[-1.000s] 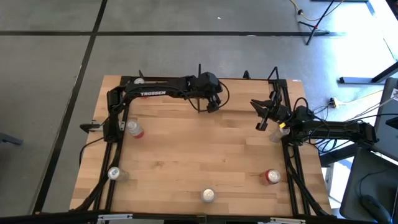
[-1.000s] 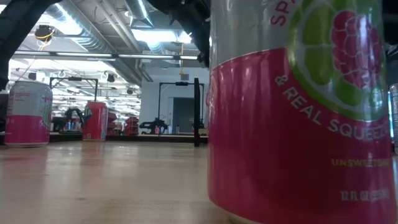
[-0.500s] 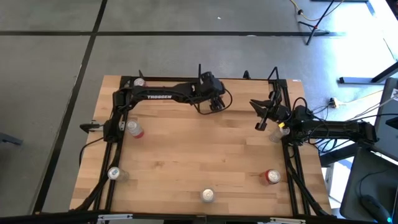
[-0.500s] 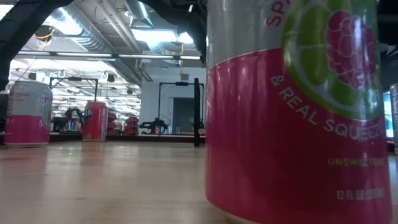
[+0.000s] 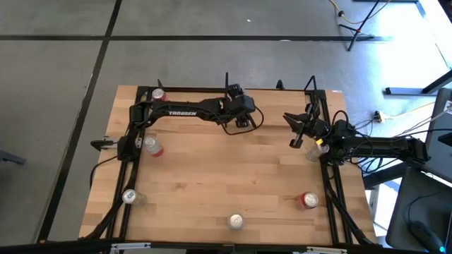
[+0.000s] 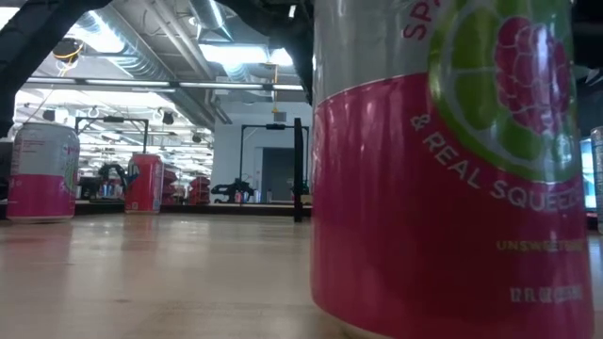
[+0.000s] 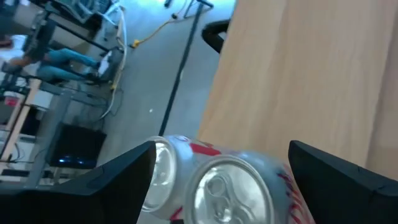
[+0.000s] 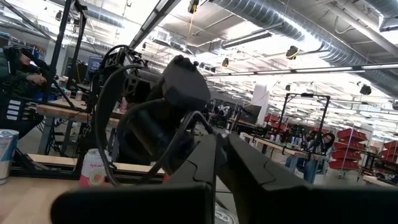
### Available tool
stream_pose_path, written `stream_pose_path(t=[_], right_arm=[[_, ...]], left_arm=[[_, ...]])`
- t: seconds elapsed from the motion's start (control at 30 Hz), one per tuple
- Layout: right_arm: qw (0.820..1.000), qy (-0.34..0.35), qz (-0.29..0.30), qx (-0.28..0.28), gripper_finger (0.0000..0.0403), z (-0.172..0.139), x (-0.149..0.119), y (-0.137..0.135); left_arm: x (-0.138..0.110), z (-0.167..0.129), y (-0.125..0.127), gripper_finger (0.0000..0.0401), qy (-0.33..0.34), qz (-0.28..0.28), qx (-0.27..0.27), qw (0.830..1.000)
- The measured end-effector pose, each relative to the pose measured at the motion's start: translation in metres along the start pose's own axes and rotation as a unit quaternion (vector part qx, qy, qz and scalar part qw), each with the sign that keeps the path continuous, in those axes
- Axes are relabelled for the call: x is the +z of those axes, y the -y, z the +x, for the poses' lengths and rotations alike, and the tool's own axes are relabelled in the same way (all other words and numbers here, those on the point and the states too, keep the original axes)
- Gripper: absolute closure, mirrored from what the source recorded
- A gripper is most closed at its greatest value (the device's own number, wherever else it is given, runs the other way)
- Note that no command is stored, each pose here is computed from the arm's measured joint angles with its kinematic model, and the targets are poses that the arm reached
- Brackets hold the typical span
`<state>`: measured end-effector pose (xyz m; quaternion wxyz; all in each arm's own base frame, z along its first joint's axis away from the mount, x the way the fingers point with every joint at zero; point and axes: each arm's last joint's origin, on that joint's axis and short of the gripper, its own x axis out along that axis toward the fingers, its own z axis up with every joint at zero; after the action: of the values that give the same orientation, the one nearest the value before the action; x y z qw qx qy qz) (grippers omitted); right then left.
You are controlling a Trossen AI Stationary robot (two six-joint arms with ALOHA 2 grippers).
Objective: Place canned beverage on shelf
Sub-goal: Put the red silver soda can on the shelf aligned with the other red silver soda can, then put the bottom pink white soda can on the shelf
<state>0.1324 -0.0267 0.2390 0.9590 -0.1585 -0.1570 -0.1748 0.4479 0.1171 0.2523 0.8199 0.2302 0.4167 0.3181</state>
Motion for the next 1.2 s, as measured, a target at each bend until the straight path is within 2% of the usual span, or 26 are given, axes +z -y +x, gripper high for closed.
stream_pose_path(t=[0.13, 0.23, 0.37, 0.47, 0.53, 0.63, 0.77, 0.9, 1.03, 1.1, 1.2], right_arm=[[1.0, 0.0, 0.0, 0.0, 0.0375, 0.0, 0.0, 0.0], [1.0, -0.002, 0.0, 0.001, 0.0375, 0.0, 0.0, 0.0], [1.0, -0.007, 0.011, 0.007, 0.0375, 0.0, -0.002, -0.001], [0.999, -0.014, 0.032, 0.029, 0.0375, 0.001, -0.004, -0.003], [0.997, -0.024, 0.051, 0.047, 0.0375, 0.003, -0.007, -0.005], [0.992, -0.066, 0.075, 0.083, 0.0375, 0.014, -0.006, -0.008], [0.975, -0.144, 0.104, 0.132, 0.0375, 0.036, -0.01, -0.015], [0.954, -0.188, 0.141, 0.188, 0.0375, 0.057, -0.021, -0.03], [0.919, -0.235, 0.171, 0.268, 0.0375, 0.072, -0.025, -0.069], [0.902, -0.261, 0.166, 0.302, 0.0375, 0.079, -0.02, -0.092], [0.887, -0.297, 0.142, 0.323, 0.0375, 0.084, -0.008, -0.125]], left_arm=[[0.005, -0.01, 0.005, 0.005, 0.011, 0.004, -0.006, 1.0], [0.015, -0.033, 0.004, 0.005, 0.04, -0.018, -0.02, 0.999], [0.019, -0.074, -0.001, 0.005, 0.079, -0.059, -0.106, 0.989], [0.007, -0.095, 0.005, 0.005, 0.088, -0.089, -0.166, 0.978], [-0.008, -0.106, 0.016, 0.005, 0.089, -0.097, -0.173, 0.976], [-0.037, -0.122, 0.035, 0.005, 0.126, -0.114, -0.17, 0.971], [-0.075, -0.137, 0.057, 0.005, 0.196, -0.122, -0.183, 0.956], [-0.101, -0.156, 0.068, 0.005, 0.261, -0.135, -0.193, 0.936], [-0.114, -0.171, 0.077, 0.005, 0.301, -0.146, -0.203, 0.92], [-0.116, -0.18, 0.08, 0.005, 0.306, -0.142, -0.208, 0.918], [-0.117, -0.193, 0.09, 0.005, 0.315, -0.135, -0.233, 0.91]])
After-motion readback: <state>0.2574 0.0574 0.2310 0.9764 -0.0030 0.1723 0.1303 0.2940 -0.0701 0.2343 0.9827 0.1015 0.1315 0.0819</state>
